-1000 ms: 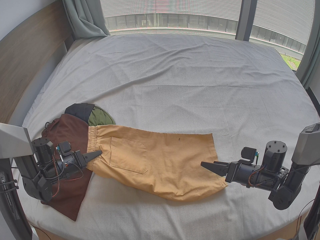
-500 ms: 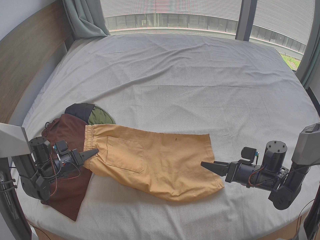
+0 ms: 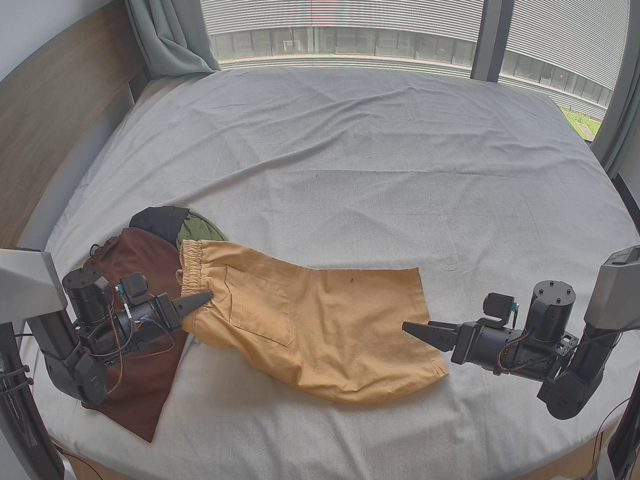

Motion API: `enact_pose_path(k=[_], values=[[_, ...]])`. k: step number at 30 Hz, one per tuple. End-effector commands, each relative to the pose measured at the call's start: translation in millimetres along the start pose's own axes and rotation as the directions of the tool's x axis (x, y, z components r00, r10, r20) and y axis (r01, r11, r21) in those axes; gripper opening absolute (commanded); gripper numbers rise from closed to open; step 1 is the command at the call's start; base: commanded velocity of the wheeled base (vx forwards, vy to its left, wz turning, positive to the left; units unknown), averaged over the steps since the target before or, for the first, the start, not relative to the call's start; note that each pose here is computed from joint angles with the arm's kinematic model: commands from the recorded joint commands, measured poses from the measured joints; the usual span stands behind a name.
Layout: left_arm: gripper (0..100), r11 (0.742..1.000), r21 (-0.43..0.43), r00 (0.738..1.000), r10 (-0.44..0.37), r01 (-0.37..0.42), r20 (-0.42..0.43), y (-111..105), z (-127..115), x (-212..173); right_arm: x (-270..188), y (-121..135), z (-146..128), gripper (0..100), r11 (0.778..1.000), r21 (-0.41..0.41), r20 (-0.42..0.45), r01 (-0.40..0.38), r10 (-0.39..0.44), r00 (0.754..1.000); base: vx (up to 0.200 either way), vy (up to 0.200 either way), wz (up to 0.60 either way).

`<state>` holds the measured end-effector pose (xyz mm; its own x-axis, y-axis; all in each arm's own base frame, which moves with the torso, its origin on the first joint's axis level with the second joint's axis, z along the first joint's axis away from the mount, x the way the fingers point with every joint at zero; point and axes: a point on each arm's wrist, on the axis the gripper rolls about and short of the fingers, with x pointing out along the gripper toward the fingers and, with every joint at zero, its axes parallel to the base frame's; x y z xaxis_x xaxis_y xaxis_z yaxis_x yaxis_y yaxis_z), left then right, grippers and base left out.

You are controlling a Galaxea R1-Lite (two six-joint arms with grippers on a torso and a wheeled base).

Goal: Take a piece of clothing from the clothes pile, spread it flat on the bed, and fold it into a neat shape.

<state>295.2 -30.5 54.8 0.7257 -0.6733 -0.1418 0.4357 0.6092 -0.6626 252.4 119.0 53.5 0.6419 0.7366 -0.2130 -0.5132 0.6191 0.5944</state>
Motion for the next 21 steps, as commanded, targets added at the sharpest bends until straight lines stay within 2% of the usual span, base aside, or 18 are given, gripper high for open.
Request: enact_pose_path(k=[1,10,21], values=[[0,1.000,0.015,1.000,-0.021,0.021,-0.004,-9,-2,7,0,1,0,100,1.000,-0.002,0.001,-0.005,0.005,1.000,0.000,0.000,0.00],[0,0.999,0.017,0.998,-0.046,0.047,-0.048,-19,-16,23,0,2,1,100,1.000,-0.003,0.002,-0.006,0.006,1.000,0.000,0.000,0.00],[0,0.995,0.046,0.996,-0.083,0.085,-0.037,-38,-21,46,0,2,1,100,1.000,-0.004,0.002,-0.008,0.008,1.000,0.000,0.000,0.00]])
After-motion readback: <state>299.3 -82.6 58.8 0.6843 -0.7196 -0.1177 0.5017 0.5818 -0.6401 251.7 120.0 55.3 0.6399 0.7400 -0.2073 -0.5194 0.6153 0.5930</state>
